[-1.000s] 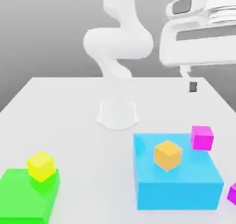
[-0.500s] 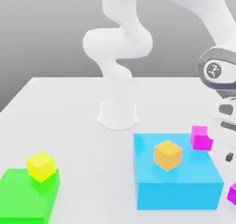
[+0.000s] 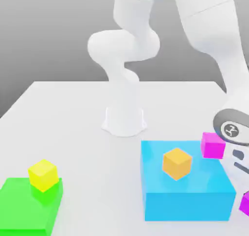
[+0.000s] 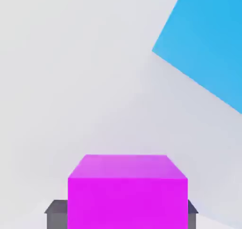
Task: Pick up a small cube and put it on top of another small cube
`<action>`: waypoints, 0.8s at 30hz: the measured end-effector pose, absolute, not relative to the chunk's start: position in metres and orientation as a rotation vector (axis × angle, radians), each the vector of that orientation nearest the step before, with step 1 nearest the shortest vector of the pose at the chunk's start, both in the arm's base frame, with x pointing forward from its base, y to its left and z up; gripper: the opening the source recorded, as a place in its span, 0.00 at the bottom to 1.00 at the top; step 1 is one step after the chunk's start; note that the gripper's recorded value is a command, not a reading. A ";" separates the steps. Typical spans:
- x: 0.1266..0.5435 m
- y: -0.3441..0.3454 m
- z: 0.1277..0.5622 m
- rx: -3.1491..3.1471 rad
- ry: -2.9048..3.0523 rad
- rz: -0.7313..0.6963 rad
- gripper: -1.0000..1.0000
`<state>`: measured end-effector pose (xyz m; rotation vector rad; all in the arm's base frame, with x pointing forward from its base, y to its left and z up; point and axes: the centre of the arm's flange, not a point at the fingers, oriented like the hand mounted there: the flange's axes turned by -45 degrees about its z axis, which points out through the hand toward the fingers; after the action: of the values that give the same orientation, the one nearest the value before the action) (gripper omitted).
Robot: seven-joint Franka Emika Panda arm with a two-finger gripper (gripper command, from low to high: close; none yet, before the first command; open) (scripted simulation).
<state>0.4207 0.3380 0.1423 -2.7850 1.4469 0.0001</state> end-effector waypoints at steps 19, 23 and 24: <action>0.422 0.201 0.338 -2.796 1.273 -0.005 0.00; 0.401 0.163 0.351 -2.826 1.243 -0.010 0.00; 0.396 0.154 0.354 -2.833 1.238 -0.012 0.00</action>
<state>0.3958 0.1540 0.3537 -2.8329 1.2381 -0.0115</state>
